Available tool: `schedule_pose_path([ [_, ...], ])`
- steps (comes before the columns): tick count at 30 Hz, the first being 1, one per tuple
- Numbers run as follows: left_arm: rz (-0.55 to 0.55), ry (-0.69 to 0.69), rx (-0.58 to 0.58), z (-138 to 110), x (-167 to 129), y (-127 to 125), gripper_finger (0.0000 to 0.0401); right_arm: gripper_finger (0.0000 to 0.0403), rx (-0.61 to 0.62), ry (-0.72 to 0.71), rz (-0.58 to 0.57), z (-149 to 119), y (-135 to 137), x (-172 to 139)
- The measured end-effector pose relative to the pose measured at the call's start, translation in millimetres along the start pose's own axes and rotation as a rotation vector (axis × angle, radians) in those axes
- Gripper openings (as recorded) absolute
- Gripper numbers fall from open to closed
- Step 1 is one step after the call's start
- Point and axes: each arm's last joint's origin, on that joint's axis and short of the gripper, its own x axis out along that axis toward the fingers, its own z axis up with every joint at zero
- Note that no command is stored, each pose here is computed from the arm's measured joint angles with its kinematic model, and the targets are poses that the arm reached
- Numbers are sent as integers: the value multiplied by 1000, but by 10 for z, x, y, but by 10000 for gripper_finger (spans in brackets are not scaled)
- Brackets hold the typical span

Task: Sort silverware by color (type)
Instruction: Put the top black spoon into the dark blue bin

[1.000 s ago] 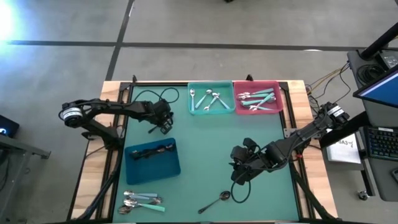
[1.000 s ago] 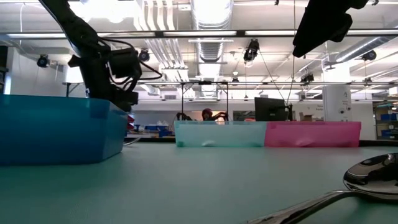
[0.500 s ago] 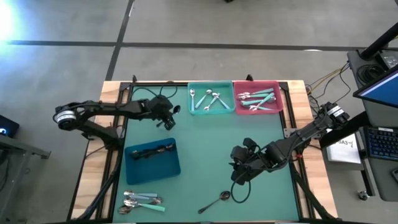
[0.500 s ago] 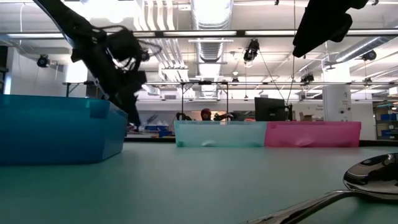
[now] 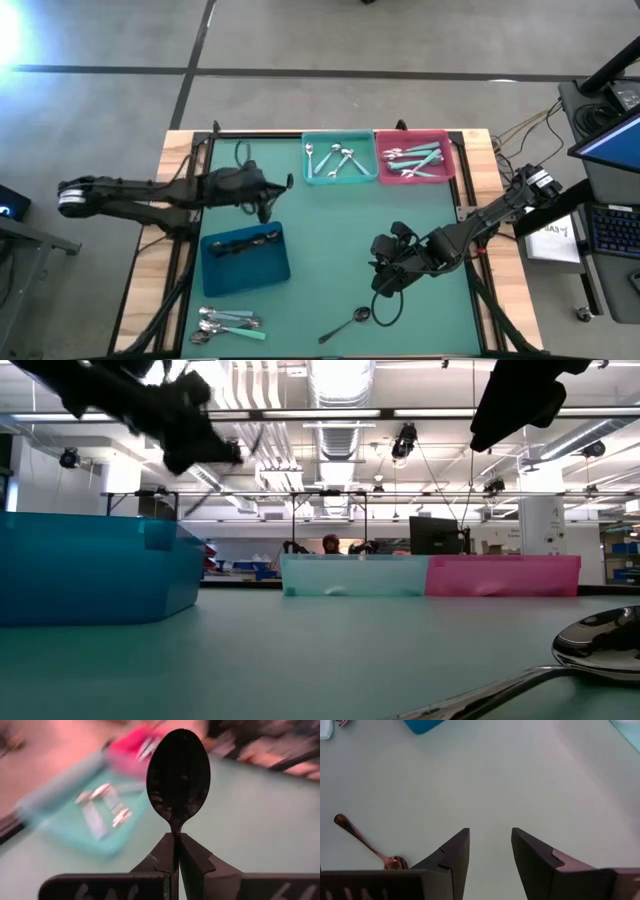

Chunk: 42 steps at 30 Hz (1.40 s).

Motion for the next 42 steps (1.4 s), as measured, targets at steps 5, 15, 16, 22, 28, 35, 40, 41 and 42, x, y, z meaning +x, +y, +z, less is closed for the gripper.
schedule_pose_path([
  [5, -188, -133, -10, 77, -236, -327, 0, 137, 6, -8, 9, 9, 10, 0],
  [15, -417, 223, -131, -350, -552, -801, 0, 137, 8, -13, 14, 13, 14, 0],
  [16, -416, 265, -148, -392, -578, -817, 0, 137, 8, -12, 14, 13, 14, 0],
  [22, -261, 597, -223, -679, -717, -781, 0, 137, 8, -12, 14, 13, 14, 0],
  [28, -157, 777, -256, -760, -786, -753, 1, 137, 8, -12, 14, 14, 14, 0],
  [35, -97, 820, -284, -734, -803, -751, 36, 137, 8, -13, 14, 14, 14, 0],
  [40, -97, 826, -252, -681, -791, -796, 79, 137, 8, -13, 14, 14, 14, 0],
  [41, -103, 824, -245, -663, -784, -816, 90, 137, 8, -12, 14, 13, 13, 0],
  [42, -111, 819, -238, -632, -779, -838, 100, 137, 8, -12, 13, 13, 13, 0],
])
